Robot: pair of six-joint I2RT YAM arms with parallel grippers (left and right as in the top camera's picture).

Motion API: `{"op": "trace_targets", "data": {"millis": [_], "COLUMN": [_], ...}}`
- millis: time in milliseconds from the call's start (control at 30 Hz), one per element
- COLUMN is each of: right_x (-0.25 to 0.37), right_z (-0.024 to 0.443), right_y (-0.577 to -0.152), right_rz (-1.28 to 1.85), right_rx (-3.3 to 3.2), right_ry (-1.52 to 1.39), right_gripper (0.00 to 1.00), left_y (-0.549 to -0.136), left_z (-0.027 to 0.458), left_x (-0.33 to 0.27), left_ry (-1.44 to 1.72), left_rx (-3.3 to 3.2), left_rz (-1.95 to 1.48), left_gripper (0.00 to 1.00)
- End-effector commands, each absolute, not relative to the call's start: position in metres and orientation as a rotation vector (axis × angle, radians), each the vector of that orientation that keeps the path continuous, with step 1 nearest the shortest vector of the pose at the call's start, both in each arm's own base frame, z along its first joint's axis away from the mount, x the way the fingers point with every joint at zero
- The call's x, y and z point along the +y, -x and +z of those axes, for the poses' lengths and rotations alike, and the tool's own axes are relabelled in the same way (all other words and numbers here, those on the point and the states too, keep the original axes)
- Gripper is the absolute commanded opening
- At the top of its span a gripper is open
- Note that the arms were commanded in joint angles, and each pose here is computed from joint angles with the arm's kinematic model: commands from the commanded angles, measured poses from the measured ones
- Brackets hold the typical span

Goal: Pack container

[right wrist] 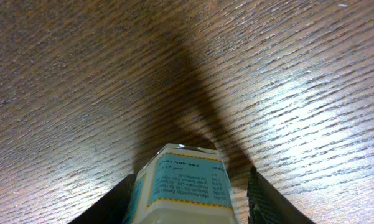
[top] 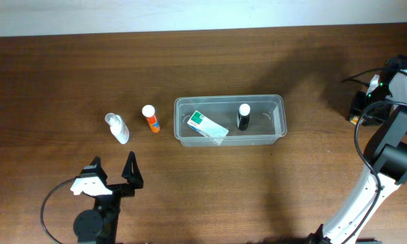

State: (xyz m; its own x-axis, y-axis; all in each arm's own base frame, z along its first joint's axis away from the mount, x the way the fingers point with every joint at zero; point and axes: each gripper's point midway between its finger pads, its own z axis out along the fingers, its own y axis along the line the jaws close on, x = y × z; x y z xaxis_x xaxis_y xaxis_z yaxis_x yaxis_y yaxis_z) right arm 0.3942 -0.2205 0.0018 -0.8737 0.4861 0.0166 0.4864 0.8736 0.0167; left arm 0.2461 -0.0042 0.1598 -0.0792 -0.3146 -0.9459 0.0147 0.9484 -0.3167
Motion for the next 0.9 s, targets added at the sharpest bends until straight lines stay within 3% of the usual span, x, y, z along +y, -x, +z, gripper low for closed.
{"op": "trace_targets", "data": {"millis": [0, 133, 867], "right_x": [-0.215, -0.215, -0.198], "right_z": [-0.006, -0.006, 0.012], "right_y": [-0.393, -0.393, -0.399], "right_rz": [-0.048, -0.048, -0.219], "right_rx": [-3.015, -3.015, -3.008], "right_ry": [0.768, 0.769, 0.773], "right_gripper": [0.48, 0.43, 0.43], "left_y": [-0.246, -0.246, -0.246], "left_z": [0.159, 0.159, 0.159], "left_x": [-0.005, -0.005, -0.005], "left_ry": [0.237, 0.237, 0.237], "left_rx": [1.631, 1.63, 1.631], "left_rz": [-0.289, -0.289, -0.289], "left_gripper": [0.99, 0.99, 0.99]}}
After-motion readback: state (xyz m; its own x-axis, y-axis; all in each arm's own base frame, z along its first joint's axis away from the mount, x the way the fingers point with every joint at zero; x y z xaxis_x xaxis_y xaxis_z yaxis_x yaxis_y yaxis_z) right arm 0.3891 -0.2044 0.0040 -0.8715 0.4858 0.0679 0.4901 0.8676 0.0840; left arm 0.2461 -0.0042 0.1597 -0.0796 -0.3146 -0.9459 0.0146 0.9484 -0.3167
